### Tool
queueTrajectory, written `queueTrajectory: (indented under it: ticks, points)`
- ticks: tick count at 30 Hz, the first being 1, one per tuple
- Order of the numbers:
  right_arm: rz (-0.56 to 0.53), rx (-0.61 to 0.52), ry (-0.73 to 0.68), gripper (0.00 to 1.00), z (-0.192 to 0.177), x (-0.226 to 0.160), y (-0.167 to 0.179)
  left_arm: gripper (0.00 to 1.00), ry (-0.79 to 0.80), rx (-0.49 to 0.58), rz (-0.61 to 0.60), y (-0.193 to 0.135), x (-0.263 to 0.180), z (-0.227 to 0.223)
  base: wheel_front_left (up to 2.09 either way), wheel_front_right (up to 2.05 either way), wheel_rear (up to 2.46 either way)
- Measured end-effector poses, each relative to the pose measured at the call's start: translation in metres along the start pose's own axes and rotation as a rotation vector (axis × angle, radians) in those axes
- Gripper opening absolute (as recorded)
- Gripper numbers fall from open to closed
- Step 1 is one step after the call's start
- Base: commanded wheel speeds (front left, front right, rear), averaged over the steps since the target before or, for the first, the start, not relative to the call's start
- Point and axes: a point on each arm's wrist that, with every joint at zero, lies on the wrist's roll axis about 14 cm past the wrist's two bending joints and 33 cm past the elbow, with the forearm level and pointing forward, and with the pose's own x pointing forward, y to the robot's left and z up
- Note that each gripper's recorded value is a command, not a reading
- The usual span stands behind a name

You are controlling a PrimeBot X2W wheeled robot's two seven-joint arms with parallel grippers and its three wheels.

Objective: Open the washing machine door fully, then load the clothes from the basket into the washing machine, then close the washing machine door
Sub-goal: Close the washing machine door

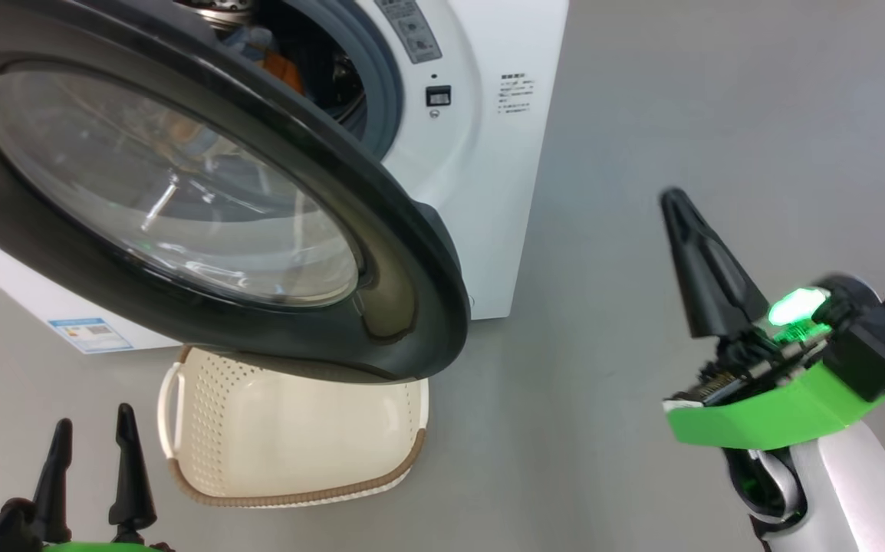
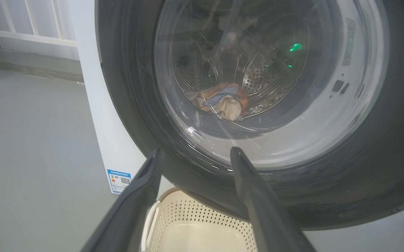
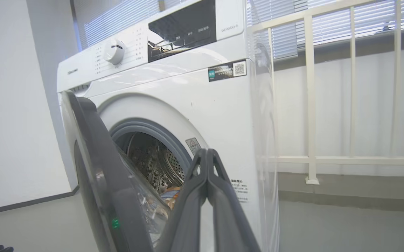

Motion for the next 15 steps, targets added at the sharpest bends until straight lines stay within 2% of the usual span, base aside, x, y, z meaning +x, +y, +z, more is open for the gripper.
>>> queueTrajectory:
  ticks: [8,15]
  points:
    - [0.185,0.059,-0.116,0.0,0.032,0.019,0.062,1.0,-0.021,0.0,0.018,0.006,-0.005,0.008,0.0,0.0,0.0]
    - [0.321,0.157,-0.018,0.0,0.001,0.011,0.111,1.0,-0.028,-0.014,0.039,0.011,-0.009,0.01,0.0,0.0,0.0]
